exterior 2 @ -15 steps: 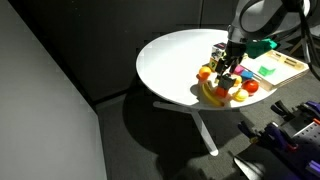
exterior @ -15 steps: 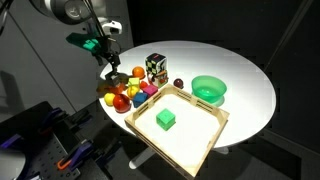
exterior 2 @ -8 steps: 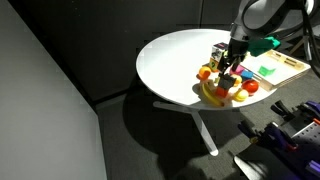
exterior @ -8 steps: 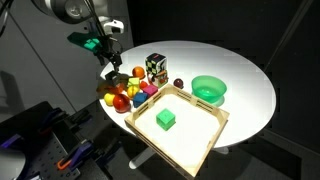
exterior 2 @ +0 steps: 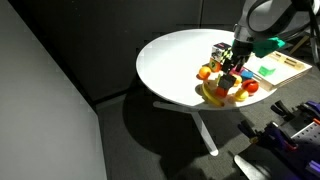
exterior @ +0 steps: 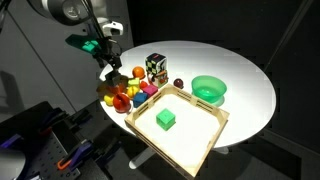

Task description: Pick up the gray block and put it in the tray

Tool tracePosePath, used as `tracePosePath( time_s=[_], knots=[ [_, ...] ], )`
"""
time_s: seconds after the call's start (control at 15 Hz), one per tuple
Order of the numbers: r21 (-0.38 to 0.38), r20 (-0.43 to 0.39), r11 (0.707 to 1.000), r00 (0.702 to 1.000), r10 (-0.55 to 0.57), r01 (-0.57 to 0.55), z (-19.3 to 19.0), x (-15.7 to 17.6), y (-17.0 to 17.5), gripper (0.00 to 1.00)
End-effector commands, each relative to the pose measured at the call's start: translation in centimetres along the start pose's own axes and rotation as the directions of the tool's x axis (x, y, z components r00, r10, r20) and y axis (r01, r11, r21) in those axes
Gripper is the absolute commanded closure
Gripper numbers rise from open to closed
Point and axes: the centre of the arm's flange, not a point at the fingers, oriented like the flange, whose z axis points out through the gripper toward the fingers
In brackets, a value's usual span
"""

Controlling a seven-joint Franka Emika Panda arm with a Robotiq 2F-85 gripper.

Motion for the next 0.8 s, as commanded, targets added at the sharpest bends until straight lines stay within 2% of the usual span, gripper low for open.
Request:
tracePosePath(
  time_s=[0.0, 0.27, 0.33, 0.73],
  knots=[
    [-0.042, -0.021, 0.999, 1.000, -0.004, 0.003, -1.1, -1.4, 1.4, 0.00],
    [-0.057, -0.015, 0.998, 1.000, -0.013, 0.012, -1.6, -1.7, 2.4, 0.00],
    [-0.040, -0.004, 0.999, 1.000, -0.012, 0.012, -0.6, -0.8, 2.0, 0.00],
    [-0.041, 0.001, 0.999, 1.000, -0.014, 0.015, -0.4, -0.9, 2.0, 0.00]
  ],
)
